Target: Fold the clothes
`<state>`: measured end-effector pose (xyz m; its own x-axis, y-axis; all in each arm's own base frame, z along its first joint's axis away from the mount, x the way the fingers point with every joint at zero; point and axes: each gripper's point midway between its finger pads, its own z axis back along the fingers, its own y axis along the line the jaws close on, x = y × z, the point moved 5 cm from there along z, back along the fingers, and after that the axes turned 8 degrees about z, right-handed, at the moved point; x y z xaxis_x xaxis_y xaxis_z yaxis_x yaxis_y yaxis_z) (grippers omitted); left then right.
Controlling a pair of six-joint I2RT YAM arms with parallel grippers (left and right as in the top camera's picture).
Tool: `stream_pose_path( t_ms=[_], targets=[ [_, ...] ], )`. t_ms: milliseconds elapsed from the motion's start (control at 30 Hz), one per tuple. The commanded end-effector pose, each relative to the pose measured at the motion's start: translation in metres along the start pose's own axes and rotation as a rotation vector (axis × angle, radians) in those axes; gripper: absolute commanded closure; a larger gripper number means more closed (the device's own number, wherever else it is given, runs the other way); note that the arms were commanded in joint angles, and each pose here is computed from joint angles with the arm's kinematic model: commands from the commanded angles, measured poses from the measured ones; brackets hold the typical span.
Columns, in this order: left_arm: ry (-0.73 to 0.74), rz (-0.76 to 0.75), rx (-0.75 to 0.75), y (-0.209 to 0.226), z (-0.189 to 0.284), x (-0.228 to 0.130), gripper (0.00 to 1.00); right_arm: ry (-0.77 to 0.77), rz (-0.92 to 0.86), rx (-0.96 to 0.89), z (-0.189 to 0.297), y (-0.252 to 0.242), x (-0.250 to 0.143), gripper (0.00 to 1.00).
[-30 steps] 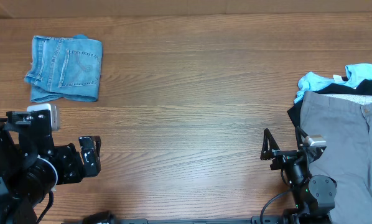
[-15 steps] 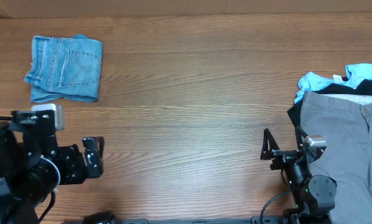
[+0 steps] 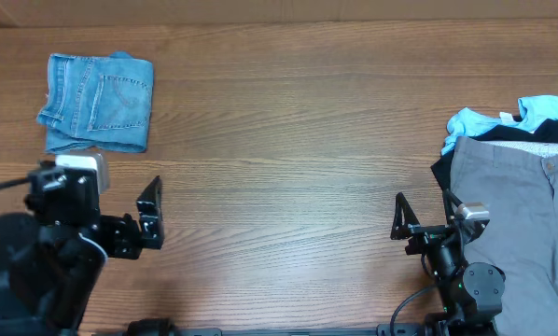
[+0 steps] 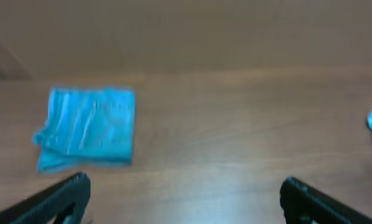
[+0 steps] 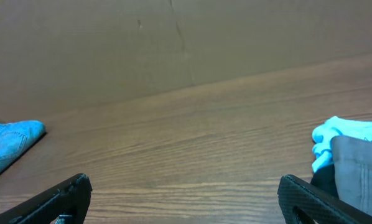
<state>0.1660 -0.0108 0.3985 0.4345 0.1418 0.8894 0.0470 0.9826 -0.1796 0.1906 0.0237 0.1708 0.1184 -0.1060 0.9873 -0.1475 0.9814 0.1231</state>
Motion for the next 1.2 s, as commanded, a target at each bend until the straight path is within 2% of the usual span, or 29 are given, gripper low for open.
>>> stream_pose_path(
  t_ms=[0, 300, 467, 867, 967, 1167],
  targets=[
    [-0.034, -0.017, -0.02, 0.003, -0.015, -0.029, 0.0, -0.009, -0.003, 0.003, 0.0, 0.0, 0.0, 0.0],
    [-0.277, -0.068, -0.086, 0.011, -0.046, -0.09, 0.0, -0.009, -0.003, 0.003, 0.0, 0.0, 0.0, 0.0],
    [-0.347, -0.086, -0.12, 0.016, -0.068, -0.125, 0.0, -0.009, -0.003, 0.003, 0.0, 0.0, 0.0, 0.0],
    [-0.374, -0.089, -0.155, 0.027, -0.114, -0.185, 0.0, -0.009, -0.003, 0.003, 0.0, 0.0, 0.0, 0.0],
    [-0.357, -0.05, -0.158, 0.03, -0.125, -0.198, 0.0, -0.009, -0.003, 0.003, 0.0, 0.0, 0.0, 0.0],
    [-0.363, -0.046, -0.161, 0.03, -0.124, -0.197, 0.0, -0.009, -0.003, 0.003, 0.0, 0.0, 0.0, 0.0]
  ],
)
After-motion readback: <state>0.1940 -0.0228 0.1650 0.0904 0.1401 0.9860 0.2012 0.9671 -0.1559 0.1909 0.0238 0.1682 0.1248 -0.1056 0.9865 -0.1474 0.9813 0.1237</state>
